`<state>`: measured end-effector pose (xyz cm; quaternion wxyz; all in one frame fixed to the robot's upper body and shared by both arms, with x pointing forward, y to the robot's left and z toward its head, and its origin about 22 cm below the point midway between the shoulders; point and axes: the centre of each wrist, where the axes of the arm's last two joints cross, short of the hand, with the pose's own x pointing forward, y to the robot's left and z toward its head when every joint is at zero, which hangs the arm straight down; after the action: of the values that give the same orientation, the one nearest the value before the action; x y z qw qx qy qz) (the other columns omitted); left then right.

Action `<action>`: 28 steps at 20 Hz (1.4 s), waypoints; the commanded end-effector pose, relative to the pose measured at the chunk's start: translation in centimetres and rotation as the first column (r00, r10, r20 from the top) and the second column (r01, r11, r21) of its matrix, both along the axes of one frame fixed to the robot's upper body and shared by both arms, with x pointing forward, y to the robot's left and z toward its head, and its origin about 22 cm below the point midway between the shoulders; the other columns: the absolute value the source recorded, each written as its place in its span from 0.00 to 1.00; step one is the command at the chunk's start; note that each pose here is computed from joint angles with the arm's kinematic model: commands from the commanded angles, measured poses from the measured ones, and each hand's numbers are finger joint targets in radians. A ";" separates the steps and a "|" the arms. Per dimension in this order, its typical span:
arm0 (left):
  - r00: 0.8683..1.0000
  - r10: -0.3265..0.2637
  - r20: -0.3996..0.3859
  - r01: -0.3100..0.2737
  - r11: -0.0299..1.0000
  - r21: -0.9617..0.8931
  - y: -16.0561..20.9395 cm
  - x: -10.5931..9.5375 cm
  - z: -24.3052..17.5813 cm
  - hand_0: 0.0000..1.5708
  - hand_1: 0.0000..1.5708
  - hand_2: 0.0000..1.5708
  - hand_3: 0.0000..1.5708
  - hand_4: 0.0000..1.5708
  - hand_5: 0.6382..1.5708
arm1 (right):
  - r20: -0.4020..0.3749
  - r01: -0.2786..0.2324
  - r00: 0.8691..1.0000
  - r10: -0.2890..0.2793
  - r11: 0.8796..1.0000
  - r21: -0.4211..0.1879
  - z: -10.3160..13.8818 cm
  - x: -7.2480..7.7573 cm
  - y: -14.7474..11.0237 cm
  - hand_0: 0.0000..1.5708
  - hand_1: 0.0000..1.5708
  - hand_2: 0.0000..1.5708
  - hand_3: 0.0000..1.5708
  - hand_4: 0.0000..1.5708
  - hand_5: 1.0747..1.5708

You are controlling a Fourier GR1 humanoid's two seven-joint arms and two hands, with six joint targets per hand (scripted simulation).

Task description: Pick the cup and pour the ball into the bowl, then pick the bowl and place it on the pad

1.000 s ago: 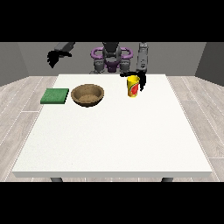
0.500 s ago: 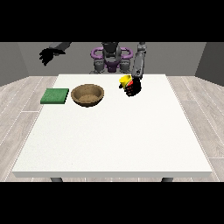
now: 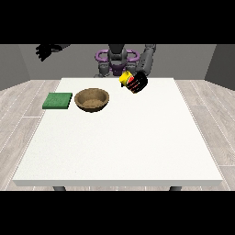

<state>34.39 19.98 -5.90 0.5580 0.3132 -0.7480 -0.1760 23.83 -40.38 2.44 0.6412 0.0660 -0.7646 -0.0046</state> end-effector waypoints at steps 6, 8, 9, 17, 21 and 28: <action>0.996 0.086 -0.009 -0.062 0.779 0.624 3.2 4.1 3.4 0.74 0.74 1.00 0.86 0.68 1.00 | -0.102 0.029 0.994 -0.032 0.999 -0.030 -0.4 1.5 0.6 0.00 0.00 0.00 0.00 0.39 0.99; 0.996 0.092 -0.023 -0.052 0.734 0.677 -0.5 4.5 3.3 0.64 0.64 1.00 0.82 0.67 1.00 | -0.139 0.046 0.989 -0.048 0.999 -0.024 -0.7 1.5 0.1 0.00 0.00 0.00 0.00 0.41 0.99; 0.995 0.087 -0.042 -0.033 0.718 0.695 -2.4 5.0 4.0 0.64 0.64 1.00 0.82 0.67 1.00 | -0.151 0.058 0.987 -0.057 0.998 0.003 -1.8 1.8 1.4 0.00 0.00 0.00 0.00 0.41 0.99; 0.990 0.098 -0.105 0.019 0.636 0.771 -12.3 3.5 5.0 0.50 0.50 1.00 0.80 0.68 1.00 | -0.175 0.069 0.982 -0.070 0.998 -0.009 -2.5 1.7 -0.5 0.00 0.00 0.00 0.00 0.41 0.99; 0.991 0.112 -0.075 -0.003 0.573 0.820 -14.2 3.4 6.8 0.51 0.51 1.00 0.78 0.58 1.00 | -0.138 0.073 0.988 -0.072 0.997 0.007 -3.4 1.4 -0.9 0.00 0.00 0.00 0.00 0.42 0.98; 0.995 0.087 -0.057 0.021 0.369 0.929 -17.5 1.0 7.7 0.00 0.00 0.67 0.88 0.47 1.00 | -0.148 0.020 0.989 -0.018 1.000 0.010 -2.4 4.4 1.2 0.00 0.00 0.00 0.00 0.42 0.98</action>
<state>36.15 4.37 0.54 0.3642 0.5562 -0.5067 -0.5489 26.96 -40.22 -0.30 0.7041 0.0503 -0.7079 -0.0250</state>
